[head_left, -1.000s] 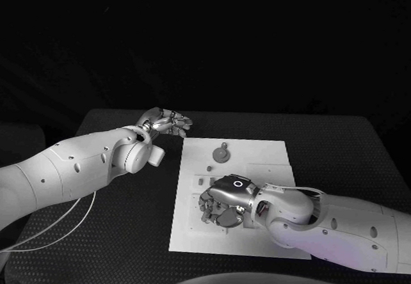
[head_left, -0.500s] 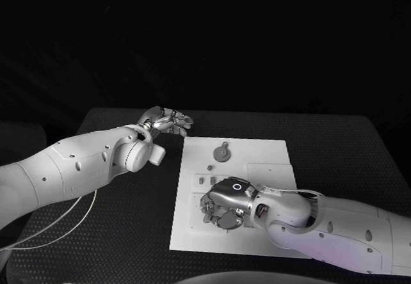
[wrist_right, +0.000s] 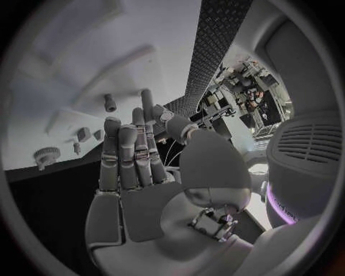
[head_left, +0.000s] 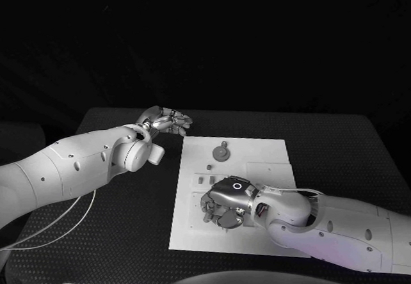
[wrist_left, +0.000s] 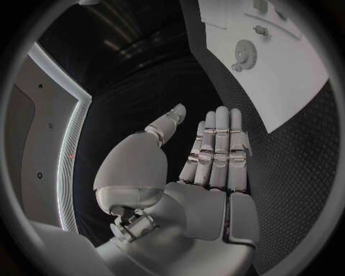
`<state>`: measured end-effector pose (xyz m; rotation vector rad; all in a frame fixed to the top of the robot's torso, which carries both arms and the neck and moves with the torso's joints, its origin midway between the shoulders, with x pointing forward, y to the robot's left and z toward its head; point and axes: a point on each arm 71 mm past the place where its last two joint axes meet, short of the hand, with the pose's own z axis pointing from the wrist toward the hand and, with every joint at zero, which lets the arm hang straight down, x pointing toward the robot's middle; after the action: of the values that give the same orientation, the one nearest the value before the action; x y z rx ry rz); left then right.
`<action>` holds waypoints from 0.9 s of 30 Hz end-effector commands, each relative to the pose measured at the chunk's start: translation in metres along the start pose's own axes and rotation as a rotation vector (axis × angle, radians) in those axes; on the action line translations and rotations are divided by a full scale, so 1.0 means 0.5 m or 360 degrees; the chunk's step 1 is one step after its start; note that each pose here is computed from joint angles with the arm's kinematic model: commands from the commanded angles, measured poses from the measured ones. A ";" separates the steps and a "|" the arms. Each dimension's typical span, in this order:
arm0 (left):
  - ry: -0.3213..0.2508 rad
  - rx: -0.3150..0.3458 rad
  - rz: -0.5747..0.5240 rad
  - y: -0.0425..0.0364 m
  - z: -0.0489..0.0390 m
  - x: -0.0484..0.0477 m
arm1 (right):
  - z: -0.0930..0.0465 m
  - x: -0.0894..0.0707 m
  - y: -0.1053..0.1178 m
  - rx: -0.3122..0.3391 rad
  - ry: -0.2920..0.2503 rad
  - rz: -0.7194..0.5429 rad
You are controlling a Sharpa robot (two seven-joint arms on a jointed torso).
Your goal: Assemble the parts on the task board
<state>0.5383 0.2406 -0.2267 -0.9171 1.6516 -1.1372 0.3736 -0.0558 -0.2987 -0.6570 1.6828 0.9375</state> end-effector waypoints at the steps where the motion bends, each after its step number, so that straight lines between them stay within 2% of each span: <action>1: 0.0020 0.0018 -0.0014 -0.004 0.001 0.003 | -0.002 0.008 -0.004 0.0007 0.0045 -0.0028; 17: 0.0023 0.0018 -0.0015 -0.004 0.001 0.003 | -0.005 0.007 -0.007 0.0020 0.0030 -0.0059; 27: 0.0023 0.0017 -0.0015 -0.004 0.001 0.004 | 0.003 0.013 0.003 -0.0028 0.0093 0.0005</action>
<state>0.5384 0.2407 -0.2268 -0.9171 1.6527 -1.1379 0.3741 -0.0557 -0.3019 -0.6760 1.6946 0.9217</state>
